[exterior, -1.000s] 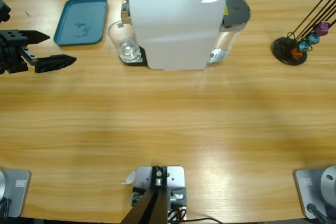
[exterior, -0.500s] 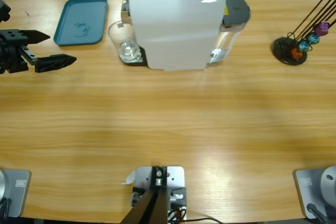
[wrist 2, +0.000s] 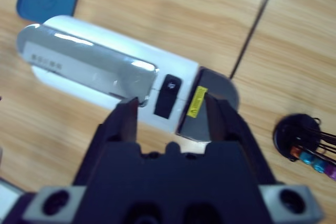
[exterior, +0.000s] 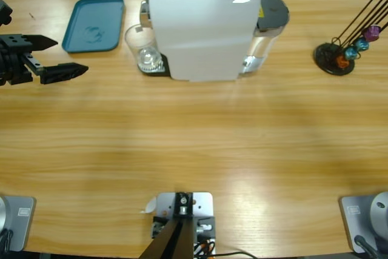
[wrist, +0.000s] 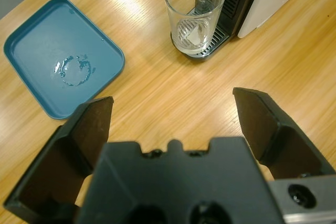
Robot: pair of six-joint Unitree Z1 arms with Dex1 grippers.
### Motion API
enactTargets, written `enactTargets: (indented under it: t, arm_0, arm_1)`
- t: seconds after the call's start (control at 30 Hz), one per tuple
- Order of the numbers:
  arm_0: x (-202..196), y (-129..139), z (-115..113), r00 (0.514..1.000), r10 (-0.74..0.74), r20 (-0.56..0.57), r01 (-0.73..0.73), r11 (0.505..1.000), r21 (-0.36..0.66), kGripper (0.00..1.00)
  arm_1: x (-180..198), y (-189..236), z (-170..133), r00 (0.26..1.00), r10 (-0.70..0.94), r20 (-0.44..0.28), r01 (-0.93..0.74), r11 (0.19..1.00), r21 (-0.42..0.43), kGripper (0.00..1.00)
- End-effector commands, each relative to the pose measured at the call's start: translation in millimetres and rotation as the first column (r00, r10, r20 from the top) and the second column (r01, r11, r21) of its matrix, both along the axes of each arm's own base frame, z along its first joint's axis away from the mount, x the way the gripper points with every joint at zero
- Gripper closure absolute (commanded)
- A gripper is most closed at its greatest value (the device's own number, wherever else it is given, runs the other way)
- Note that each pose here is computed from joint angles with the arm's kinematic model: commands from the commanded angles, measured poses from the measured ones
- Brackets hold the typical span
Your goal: Pour coffee
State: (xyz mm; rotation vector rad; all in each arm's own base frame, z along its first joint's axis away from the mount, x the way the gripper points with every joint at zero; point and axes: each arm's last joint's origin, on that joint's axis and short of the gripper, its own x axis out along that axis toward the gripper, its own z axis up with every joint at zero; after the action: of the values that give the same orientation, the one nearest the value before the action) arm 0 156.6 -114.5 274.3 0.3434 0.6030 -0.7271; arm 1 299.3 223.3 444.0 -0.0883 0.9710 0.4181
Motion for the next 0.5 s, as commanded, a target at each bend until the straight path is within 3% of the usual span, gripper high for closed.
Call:
enactTargets:
  t: [0.03, 0.17, 0.5]
  arm_0:
    - [-4, 1, -10, 0.999, -0.024, -0.024, 0.024, 1.0, 0.016, 0.0]
    - [-4, 0, -11, 0.999, -0.024, -0.027, 0.024, 1.0, 0.018, 0.0]
    - [-3, 0, -13, 0.999, -0.024, -0.036, 0.025, 0.999, 0.024, 0.0]
  arm_1:
    - [21, 22, -40, 0.994, 0.054, -0.09, -0.059, 0.997, -0.053, 1.0]
    - [29, 23, -48, 0.998, -0.002, -0.07, -0.006, 0.993, -0.117, 1.0]
    - [33, 26, -54, 0.997, 0.001, -0.079, -0.01, 0.993, -0.12, 1.0]
